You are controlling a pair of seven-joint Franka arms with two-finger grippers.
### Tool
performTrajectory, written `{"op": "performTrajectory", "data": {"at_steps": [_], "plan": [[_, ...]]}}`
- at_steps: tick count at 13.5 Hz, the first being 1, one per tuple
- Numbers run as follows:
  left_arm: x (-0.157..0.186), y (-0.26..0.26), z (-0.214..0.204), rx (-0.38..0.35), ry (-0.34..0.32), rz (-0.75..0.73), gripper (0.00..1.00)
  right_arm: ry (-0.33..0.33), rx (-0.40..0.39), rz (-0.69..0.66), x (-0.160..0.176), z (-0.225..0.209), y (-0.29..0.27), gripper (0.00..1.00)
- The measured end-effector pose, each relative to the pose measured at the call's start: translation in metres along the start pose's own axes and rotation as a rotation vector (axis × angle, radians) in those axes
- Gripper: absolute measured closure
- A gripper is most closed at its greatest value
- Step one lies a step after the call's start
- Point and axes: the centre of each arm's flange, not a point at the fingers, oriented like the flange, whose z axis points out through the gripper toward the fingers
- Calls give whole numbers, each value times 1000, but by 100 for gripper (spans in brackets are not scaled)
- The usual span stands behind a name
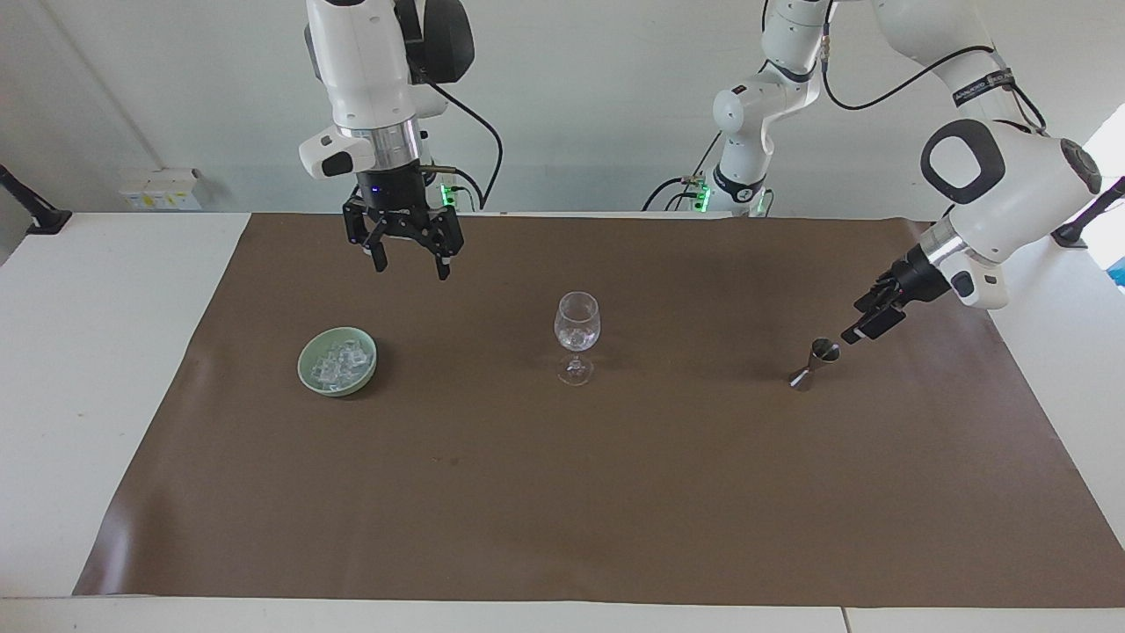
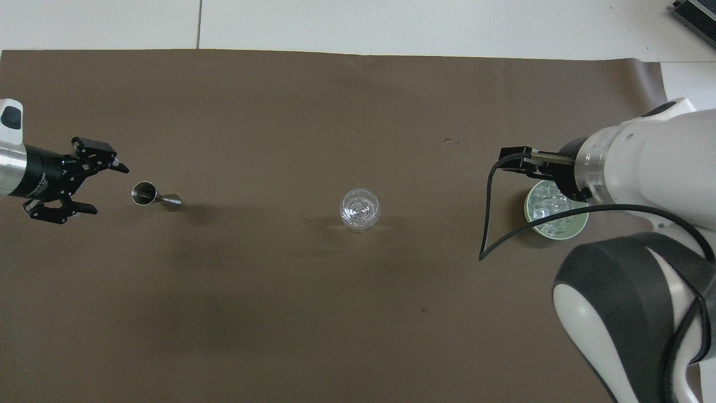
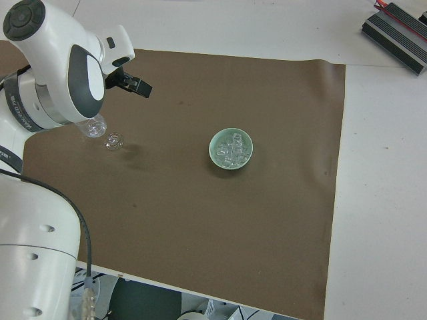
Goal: Pour wine and add ice with both arms
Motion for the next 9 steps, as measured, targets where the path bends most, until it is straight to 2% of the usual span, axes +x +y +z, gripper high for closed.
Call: {"op": "performTrajectory", "data": {"at_steps": [9], "plan": [[-35,44,-38,11,107,131,0,-61,-35,-55,28,-22,86,0]]}}
